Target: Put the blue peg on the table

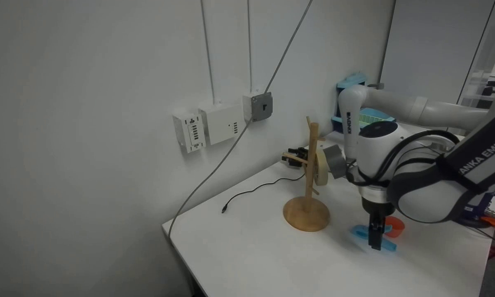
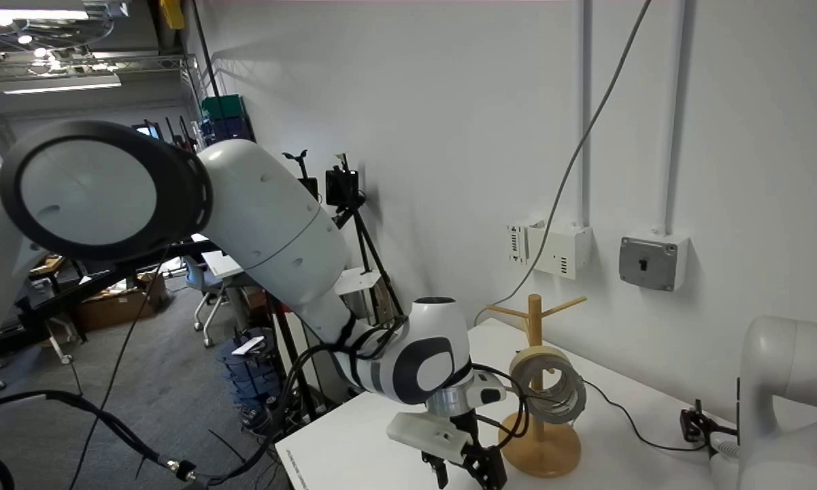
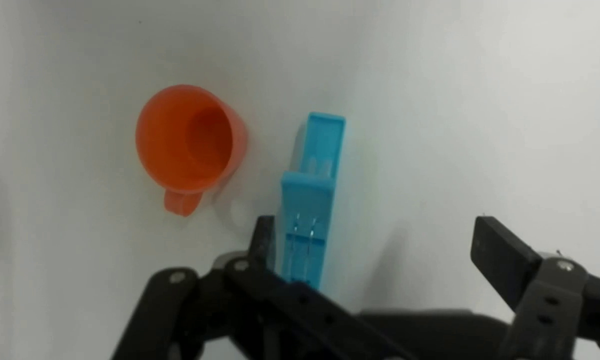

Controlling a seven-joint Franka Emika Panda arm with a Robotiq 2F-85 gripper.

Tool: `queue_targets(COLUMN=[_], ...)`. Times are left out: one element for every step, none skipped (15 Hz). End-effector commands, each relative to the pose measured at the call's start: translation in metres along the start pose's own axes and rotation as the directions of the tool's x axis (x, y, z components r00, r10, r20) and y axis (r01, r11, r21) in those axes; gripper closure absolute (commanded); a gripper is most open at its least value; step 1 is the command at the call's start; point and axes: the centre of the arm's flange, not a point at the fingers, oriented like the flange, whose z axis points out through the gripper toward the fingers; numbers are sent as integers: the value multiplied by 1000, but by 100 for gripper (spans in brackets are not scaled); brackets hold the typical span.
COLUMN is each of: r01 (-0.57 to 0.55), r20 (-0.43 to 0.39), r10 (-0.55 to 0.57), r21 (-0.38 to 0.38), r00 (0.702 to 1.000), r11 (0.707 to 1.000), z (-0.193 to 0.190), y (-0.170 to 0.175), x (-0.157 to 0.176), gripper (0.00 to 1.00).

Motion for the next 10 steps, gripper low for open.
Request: queue_targets(r01=[-12,-12,-17,-16,-14,-13,-14,-19,-19,-21], r20=[15,19,25,29,31,35,36,40,41,42], r10=[12,12,16,15,14,12,14,18,18,20], r21=[3,3,8,10,12,12,13,18,22,33], r00=[1000,1000,1000,999,999,999,999,999,999,999], r11=[1000,1000,1000,1000,1000,1000,1000,1000,1000,999], z=[-6,-5,-4,-3,-3,-2,-2,-3,-4,-5], y=[4,4,4,4,4,5,5,6,6,5], x=[-17,-19,-20,-22,-24,-26,-27,-28,-29,-28], gripper=[0,0,0,0,0,0,0,0,0,0])
